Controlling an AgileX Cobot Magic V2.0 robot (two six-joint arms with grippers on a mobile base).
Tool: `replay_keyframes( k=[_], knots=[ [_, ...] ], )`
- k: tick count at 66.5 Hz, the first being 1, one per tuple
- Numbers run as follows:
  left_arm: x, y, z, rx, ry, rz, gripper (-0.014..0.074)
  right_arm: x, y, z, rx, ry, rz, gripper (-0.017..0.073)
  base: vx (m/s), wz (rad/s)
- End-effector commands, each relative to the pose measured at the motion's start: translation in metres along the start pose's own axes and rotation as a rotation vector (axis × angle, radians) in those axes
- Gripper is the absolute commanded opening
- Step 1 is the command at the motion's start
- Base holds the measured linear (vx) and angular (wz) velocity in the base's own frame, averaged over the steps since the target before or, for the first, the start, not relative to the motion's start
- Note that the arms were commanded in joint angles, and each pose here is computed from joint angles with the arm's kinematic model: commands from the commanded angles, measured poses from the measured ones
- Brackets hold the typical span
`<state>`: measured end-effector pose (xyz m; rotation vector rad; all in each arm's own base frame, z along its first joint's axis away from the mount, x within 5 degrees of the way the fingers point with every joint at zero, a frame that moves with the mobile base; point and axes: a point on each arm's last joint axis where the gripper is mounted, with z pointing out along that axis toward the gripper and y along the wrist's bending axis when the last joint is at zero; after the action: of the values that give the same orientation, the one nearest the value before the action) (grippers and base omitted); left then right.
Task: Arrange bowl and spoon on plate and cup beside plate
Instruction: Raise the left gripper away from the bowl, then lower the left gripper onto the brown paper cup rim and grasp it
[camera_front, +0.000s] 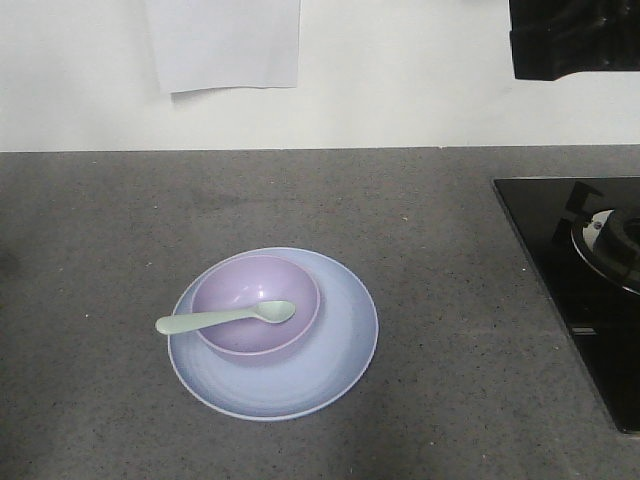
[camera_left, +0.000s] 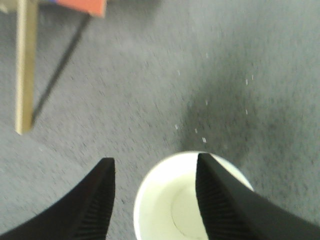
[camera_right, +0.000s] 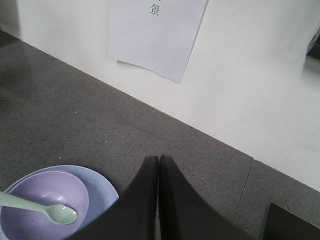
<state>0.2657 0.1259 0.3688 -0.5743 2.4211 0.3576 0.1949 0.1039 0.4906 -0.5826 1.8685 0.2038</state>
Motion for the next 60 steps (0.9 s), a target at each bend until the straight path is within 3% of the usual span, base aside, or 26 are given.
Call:
replay_keyframes(
  k=[1, 17, 35, 60],
  knots=[
    [-0.005, 0.002, -0.006, 0.003, -0.033, -0.018, 0.0367, -0.013, -0.004, -0.012, 0.021, -0.110, -0.007, -0.0010, 0.00, 0.00],
    [-0.004, 0.002, -0.005, -0.001, -0.017, -0.033, 0.0367, -0.014, -0.002, -0.012, 0.006, -0.122, 0.011, -0.0010, 0.00, 0.00],
    [-0.005, 0.013, -0.003, 0.009, -0.020, -0.134, 0.0367, -0.015, 0.000, -0.012, -0.022, -0.128, 0.039, -0.0010, 0.00, 0.00],
    [0.000, 0.011, 0.015, 0.025, 0.049, -0.152, 0.0367, -0.012, 0.002, -0.012, -0.044, -0.103, 0.056, -0.0010, 0.00, 0.00]
  ],
)
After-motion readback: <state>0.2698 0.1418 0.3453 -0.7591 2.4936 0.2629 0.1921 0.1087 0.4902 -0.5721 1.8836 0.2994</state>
